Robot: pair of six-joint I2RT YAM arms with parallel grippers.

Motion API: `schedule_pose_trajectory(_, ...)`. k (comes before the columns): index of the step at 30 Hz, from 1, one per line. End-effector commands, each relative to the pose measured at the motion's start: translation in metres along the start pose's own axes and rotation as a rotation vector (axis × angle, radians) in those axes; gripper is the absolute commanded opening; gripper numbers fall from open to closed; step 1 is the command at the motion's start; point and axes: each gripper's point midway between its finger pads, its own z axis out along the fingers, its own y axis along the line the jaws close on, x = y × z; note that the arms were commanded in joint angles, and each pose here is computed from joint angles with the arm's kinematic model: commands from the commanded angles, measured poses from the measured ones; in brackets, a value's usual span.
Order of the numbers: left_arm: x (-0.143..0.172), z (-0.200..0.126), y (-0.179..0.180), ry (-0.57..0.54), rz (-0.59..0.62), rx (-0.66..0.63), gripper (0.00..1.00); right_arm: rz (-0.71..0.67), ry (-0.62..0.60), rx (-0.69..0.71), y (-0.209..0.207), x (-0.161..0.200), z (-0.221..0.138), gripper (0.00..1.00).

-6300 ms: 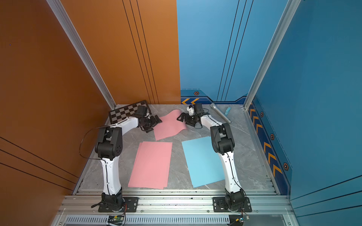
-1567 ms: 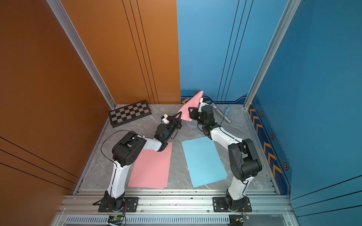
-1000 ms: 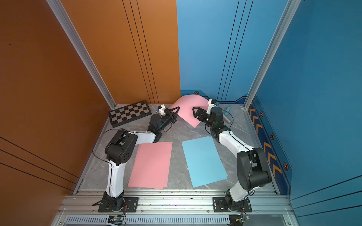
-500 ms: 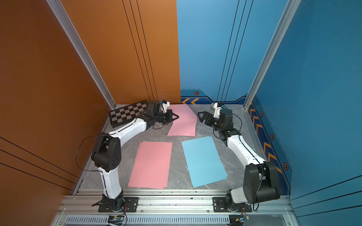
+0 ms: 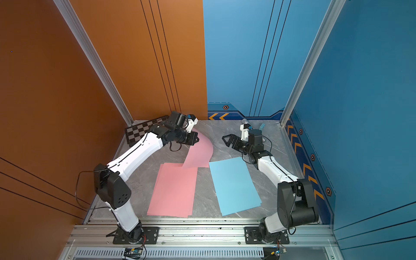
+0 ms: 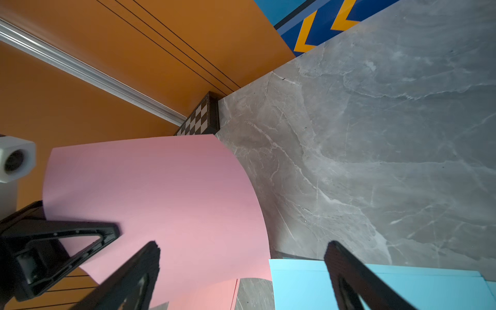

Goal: Sort the scattered colored papers by color
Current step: Pick up the colored paper from the center of the board.

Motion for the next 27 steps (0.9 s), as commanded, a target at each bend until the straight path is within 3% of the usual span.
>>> schedule_pose_trajectory(1, 0.001, -0.026, -0.013, 0.002, 0.154, -0.020, 0.00, 0.008, 0.001, -0.105, 0.018, 0.005, 0.002, 0.99)
schedule_pose_trajectory(10, -0.004, -0.070, -0.061, -0.089, 0.402, 0.048, 0.00, 0.112, -0.005, -0.278, 0.028, 0.023, 0.021, 0.98)
schedule_pose_trajectory(21, -0.005, -0.089, -0.072, -0.122, 0.449, 0.099, 0.00, 0.066, -0.015, -0.433, 0.063, 0.027, 0.016, 0.97)
schedule_pose_trajectory(27, -0.003, -0.106, -0.090, -0.144, 0.479, 0.214, 0.00, 0.075, -0.043, -0.532, 0.076, 0.021, 0.009, 0.97)
